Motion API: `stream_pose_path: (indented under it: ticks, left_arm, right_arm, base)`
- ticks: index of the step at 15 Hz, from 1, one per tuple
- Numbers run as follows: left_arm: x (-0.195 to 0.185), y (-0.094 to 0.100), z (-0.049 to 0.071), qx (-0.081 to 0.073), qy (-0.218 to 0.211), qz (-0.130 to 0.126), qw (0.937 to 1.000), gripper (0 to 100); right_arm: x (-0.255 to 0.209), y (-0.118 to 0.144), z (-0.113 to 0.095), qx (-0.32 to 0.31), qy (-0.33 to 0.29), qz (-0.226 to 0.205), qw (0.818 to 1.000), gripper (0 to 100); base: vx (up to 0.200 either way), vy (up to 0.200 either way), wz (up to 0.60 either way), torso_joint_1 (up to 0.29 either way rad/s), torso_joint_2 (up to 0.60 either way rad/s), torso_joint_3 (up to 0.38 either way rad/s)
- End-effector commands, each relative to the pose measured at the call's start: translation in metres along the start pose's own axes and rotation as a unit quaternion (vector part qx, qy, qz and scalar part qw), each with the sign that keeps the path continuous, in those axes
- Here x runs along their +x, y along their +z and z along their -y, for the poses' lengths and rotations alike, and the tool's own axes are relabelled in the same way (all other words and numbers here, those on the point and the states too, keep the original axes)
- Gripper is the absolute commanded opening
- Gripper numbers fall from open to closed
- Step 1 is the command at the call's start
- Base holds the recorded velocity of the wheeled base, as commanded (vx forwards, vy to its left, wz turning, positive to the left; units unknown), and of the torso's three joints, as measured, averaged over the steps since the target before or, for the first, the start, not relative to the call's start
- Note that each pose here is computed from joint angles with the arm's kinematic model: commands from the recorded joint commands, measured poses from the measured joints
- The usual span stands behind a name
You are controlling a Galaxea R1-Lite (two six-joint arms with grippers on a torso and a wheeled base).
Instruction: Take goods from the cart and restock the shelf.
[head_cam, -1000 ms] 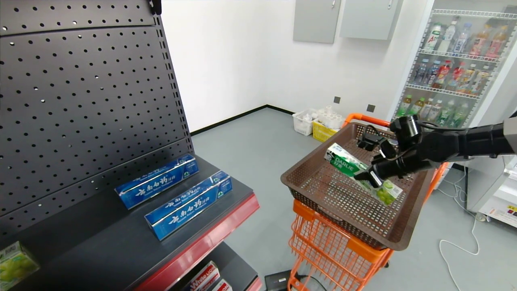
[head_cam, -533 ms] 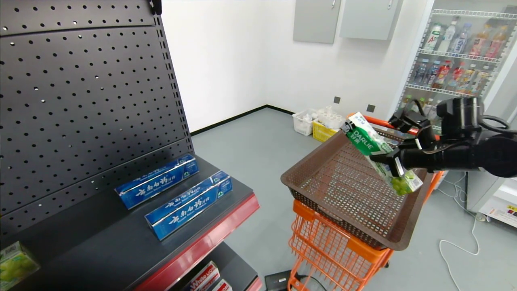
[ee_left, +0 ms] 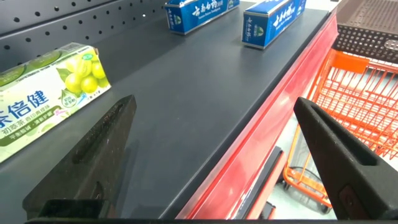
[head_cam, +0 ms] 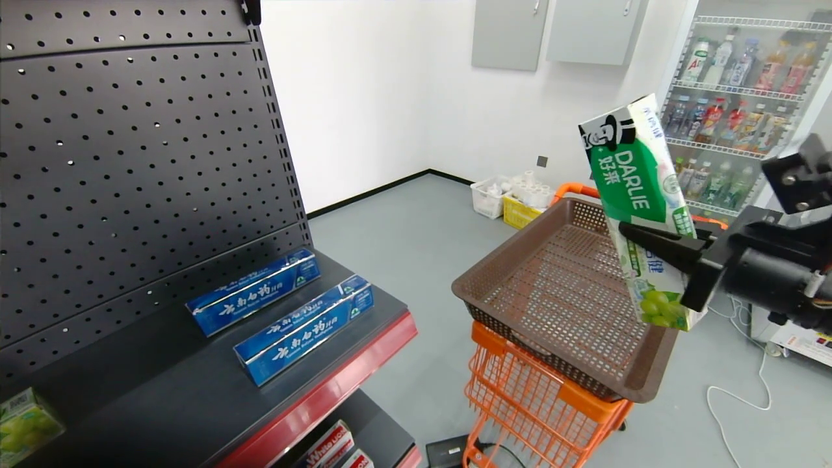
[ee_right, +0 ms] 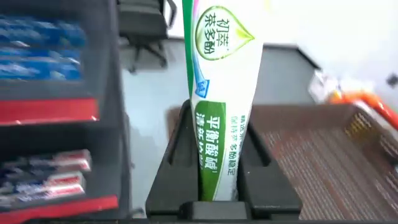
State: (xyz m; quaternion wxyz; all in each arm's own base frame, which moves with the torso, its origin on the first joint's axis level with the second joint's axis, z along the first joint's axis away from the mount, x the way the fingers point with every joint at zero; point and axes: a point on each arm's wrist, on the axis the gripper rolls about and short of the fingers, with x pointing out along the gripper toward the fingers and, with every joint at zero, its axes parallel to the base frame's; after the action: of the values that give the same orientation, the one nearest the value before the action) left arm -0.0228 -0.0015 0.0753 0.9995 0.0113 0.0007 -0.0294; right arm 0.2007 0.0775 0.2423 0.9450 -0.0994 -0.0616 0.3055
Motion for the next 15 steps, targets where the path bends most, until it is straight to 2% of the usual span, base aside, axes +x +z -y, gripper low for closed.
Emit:
stream_pose_path:
  ticks: [1, 3, 6, 9, 12, 14, 15]
  left_arm:
    - [0.0, 0.0, 0.0, 0.0, 0.0, 0.0, 1.0, 100]
    - [0.0, 0.0, 0.0, 0.0, 0.0, 0.0, 1.0, 100]
    - [0.0, 0.0, 0.0, 0.0, 0.0, 0.0, 1.0, 100]
    - [0.0, 0.0, 0.0, 0.0, 0.0, 0.0, 1.0, 100]
    - [0.0, 0.0, 0.0, 0.0, 0.0, 0.0, 1.0, 100]
    - [0.0, 0.0, 0.0, 0.0, 0.0, 0.0, 1.0, 100]
    - [0.0, 0.0, 0.0, 0.0, 0.0, 0.0, 1.0, 100]
  right_arm:
    - [-0.046, 0.018, -0.021, 0.014, 0.012, 0.068, 0.998, 0]
    - [-0.08, 0.024, -0.032, 0.07, 0.016, 0.103, 0.992, 0]
    - [-0.1, 0.031, -0.038, 0.081, 0.005, 0.131, 0.988, 0]
    - [-0.1, 0.03, -0.041, 0.09, -0.008, 0.127, 0.988, 0]
    - [-0.097, 0.024, -0.042, 0.095, -0.036, 0.097, 0.99, 0]
    - [-0.097, 0.027, -0.042, 0.093, -0.033, 0.101, 0.99, 0]
    - [-0.095, 0.029, -0.041, 0.093, -0.032, 0.102, 0.99, 0]
  base:
    - [0.0, 0.0, 0.0, 0.0, 0.0, 0.0]
    - [0.0, 0.0, 0.0, 0.0, 0.0, 0.0]
    - [0.0, 0.0, 0.0, 0.0, 0.0, 0.0]
    - [0.0, 0.0, 0.0, 0.0, 0.0, 0.0]
    - [0.0, 0.0, 0.0, 0.0, 0.0, 0.0]
    - [0.0, 0.0, 0.0, 0.0, 0.0, 0.0]
    - [0.0, 0.0, 0.6, 0.007, 0.0, 0.002]
